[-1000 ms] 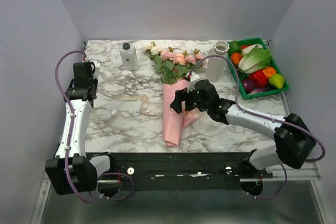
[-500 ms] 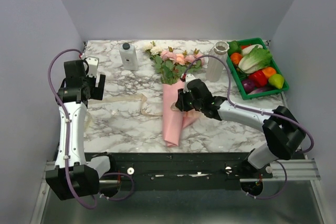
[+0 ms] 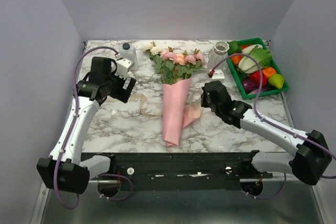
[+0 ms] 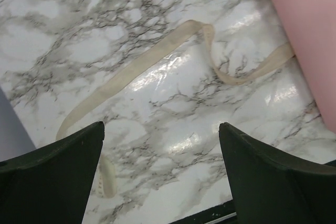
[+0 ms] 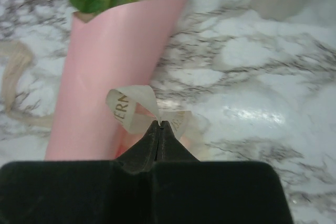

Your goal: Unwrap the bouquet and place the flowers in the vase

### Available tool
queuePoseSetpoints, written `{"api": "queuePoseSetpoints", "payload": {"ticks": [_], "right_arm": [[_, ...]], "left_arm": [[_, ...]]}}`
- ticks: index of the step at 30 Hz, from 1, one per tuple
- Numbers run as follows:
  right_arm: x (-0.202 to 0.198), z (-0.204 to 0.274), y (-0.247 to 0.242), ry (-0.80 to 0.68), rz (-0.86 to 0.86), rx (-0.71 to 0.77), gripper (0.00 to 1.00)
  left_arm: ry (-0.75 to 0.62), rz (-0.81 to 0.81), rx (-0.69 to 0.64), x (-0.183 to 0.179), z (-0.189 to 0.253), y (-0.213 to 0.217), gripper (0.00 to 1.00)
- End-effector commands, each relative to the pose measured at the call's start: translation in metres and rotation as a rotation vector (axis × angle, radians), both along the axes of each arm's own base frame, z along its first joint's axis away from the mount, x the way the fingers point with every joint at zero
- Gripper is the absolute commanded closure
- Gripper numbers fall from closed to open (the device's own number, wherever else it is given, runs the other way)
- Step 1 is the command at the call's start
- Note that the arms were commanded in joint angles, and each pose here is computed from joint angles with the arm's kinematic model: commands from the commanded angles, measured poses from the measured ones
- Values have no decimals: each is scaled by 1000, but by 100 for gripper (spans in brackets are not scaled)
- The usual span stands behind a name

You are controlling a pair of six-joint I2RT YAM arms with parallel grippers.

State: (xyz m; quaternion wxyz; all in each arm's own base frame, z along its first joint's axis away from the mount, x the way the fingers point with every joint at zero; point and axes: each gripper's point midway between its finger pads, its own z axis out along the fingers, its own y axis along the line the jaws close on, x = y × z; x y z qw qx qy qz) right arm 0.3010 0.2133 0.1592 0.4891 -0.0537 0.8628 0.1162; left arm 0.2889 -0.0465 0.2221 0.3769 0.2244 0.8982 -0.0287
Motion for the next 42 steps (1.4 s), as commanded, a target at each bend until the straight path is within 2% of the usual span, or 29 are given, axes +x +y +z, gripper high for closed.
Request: {"api": "queuePoseSetpoints", "payload": {"ticks": [1, 4, 5, 6, 9, 10, 14, 17, 19, 22, 23, 27, 35, 39, 42], "right_arm": [[-14, -33, -115, 95, -450, -162, 99], [-29, -35, -173, 133, -686, -198, 99], [-32, -35, -183, 143, -726, -206, 92], [-39, -37, -194, 169, -769, -230, 62], [-45, -29, -202, 186, -819, -225, 3], [-46, -28, -197, 195, -803, -200, 0], [-41, -8, -181, 120, -684, -79, 0], [-36, 17, -166, 31, -549, -46, 0], [-36, 34, -136, -44, -404, -96, 0], [-42, 33, -93, -56, -265, -271, 0], [-42, 16, -78, -16, -233, -367, 0], [-65, 2, -14, -75, -48, -581, 0], [-109, -7, 84, -174, 320, -740, 0], [-139, -10, 122, -203, 475, -784, 0], [-150, -32, 131, -176, 527, -869, 0]], "left_arm": [[18, -124, -49, 19, -5, -50, 1], [29, -194, -55, 36, -10, -79, 1], [26, -213, -61, 41, -10, -87, 1], [40, -230, -66, 49, -14, -97, 1], [61, -302, -84, 62, -23, -128, 1], [66, -323, -91, 65, -26, -137, 1], [130, -410, -139, 75, -42, -173, 1], [143, -403, -137, 91, -57, -184, 1], [143, -375, -122, 102, -62, -185, 1], [131, -333, -147, 106, -58, -177, 1], [126, -319, -162, 105, -56, -175, 1], [137, -255, -191, 85, -45, -142, 1], [167, -76, -165, 43, -45, -39, 1], [148, -39, -137, 18, -44, -13, 1], [144, -32, -148, 5, -41, -6, 1]]}}
